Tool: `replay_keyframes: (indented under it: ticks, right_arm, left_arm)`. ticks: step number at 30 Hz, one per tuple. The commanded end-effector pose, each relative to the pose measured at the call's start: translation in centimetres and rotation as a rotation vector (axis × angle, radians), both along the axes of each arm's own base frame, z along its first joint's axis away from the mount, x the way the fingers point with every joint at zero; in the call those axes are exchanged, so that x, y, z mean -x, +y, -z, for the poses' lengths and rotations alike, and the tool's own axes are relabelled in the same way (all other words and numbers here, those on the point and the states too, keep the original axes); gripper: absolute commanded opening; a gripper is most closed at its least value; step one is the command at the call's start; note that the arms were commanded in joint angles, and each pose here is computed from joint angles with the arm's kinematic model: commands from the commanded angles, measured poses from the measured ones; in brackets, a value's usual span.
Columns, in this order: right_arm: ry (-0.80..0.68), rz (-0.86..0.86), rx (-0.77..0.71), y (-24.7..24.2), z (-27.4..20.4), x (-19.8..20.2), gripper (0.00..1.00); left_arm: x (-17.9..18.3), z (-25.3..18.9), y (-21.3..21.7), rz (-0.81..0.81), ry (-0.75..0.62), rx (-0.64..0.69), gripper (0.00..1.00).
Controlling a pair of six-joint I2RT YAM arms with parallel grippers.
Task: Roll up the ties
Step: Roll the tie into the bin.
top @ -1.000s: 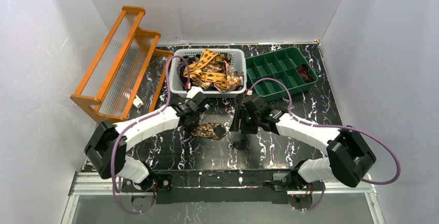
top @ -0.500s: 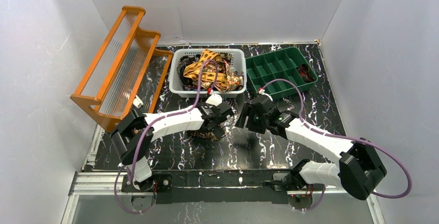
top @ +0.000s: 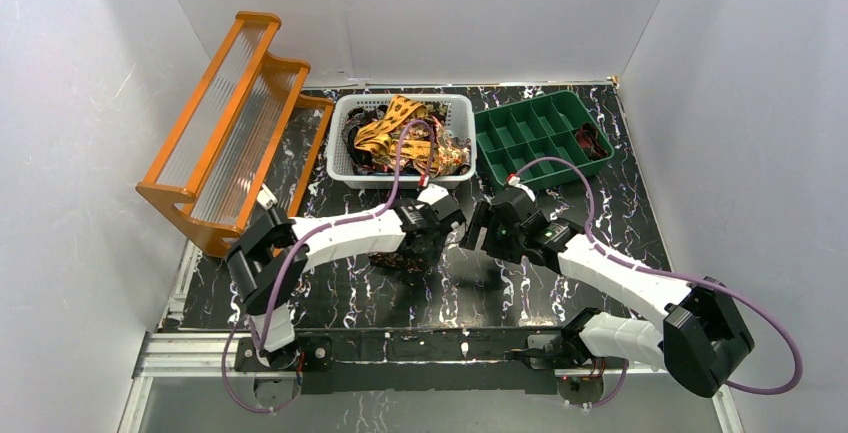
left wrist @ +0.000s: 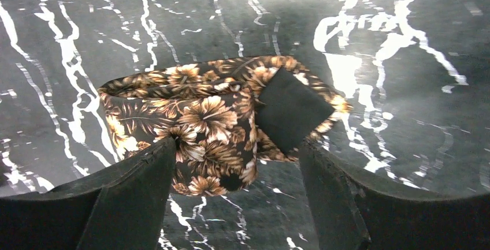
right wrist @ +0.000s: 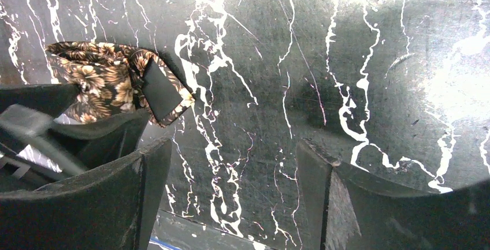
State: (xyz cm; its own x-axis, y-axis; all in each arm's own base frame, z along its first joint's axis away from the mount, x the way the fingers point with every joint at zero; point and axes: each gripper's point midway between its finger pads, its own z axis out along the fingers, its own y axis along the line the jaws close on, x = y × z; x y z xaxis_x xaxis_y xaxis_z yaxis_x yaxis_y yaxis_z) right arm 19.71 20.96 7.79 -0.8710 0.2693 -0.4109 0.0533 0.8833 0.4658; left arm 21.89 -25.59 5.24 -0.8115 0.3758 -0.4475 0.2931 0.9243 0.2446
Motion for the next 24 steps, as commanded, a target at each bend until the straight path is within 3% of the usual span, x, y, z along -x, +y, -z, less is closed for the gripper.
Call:
replay_keyframes:
  ticks: [1,6,11,16,24]
  right_arm:
    - [-0.009,-0.012,-0.042,0.6,-0.7,0.0,0.87]
    - [-0.015,-0.176,-0.198,4.5,-2.3,0.3,0.85]
    - [-0.008,-0.274,-0.364,8.7,-3.8,0.0,0.80]
    - [0.017,-0.316,-0.360,11.9,-3.5,-0.8,0.86]
    - [0.090,-0.317,-0.331,15.5,-1.7,-1.7,0.86]
  left_arm:
    - [0.1,-4.1,-2.3,-0.008,0.011,0.272,0.76]
    - [-0.8,-7.8,0.7,-0.070,-0.028,0.438,0.83]
    - [-0.9,-7.7,5.6,-0.166,-0.044,0.496,0.90]
    - [-0.5,-5.6,8.7,-0.244,0.010,0.539,0.91]
    - [-0.5,-3.4,9.5,-0.299,0.092,0.714,0.93]
